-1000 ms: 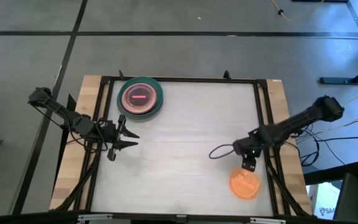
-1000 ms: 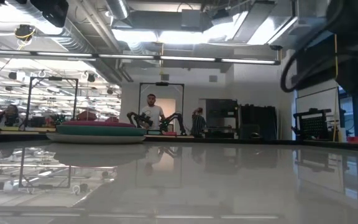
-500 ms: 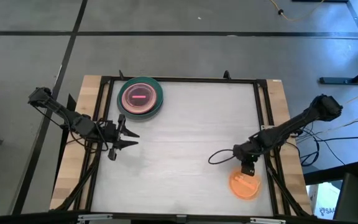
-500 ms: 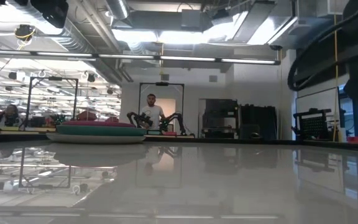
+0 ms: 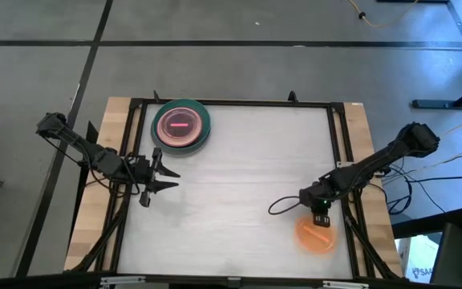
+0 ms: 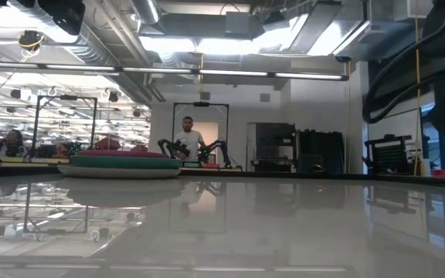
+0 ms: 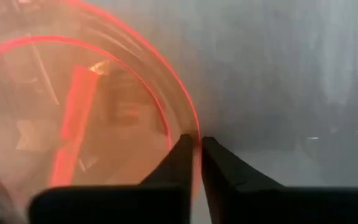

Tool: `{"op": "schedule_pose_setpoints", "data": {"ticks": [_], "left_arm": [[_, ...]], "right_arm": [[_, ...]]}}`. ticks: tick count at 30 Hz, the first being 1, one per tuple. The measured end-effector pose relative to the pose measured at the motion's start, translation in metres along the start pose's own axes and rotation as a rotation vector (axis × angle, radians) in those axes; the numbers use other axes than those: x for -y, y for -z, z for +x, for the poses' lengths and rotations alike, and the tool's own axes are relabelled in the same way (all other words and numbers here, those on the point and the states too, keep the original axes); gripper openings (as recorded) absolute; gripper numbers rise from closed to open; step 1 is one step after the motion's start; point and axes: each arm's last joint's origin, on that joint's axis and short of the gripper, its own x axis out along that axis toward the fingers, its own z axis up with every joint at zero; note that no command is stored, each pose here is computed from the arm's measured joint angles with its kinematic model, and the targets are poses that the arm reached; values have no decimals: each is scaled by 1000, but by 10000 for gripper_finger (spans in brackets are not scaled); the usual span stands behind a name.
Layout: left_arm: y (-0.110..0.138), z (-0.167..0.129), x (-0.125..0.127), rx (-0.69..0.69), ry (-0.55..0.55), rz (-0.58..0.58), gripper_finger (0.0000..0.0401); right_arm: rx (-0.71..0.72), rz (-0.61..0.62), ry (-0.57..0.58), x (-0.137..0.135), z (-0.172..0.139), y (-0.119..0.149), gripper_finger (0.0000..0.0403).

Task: Stack plastic plates
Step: Stack the light orange plate on the light pink plate

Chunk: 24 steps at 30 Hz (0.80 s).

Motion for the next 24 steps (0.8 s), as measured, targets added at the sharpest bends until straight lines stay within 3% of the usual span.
{"op": "schedule_pose_setpoints", "data": {"ticks": [3,9,15,24], "left_arm": [[0,0,0,0,0,0,112],[0,0,0,1,-4,0,112],[0,0,0,1,-4,0,112],[0,0,0,0,-4,0,112]], "right_arm": [[21,-42,5,-2,-1,-2,8],[212,-136,68,-17,-16,-21,4],[447,-25,122,-11,-41,-53,3],[764,109,60,12,-71,-90,1]]}}
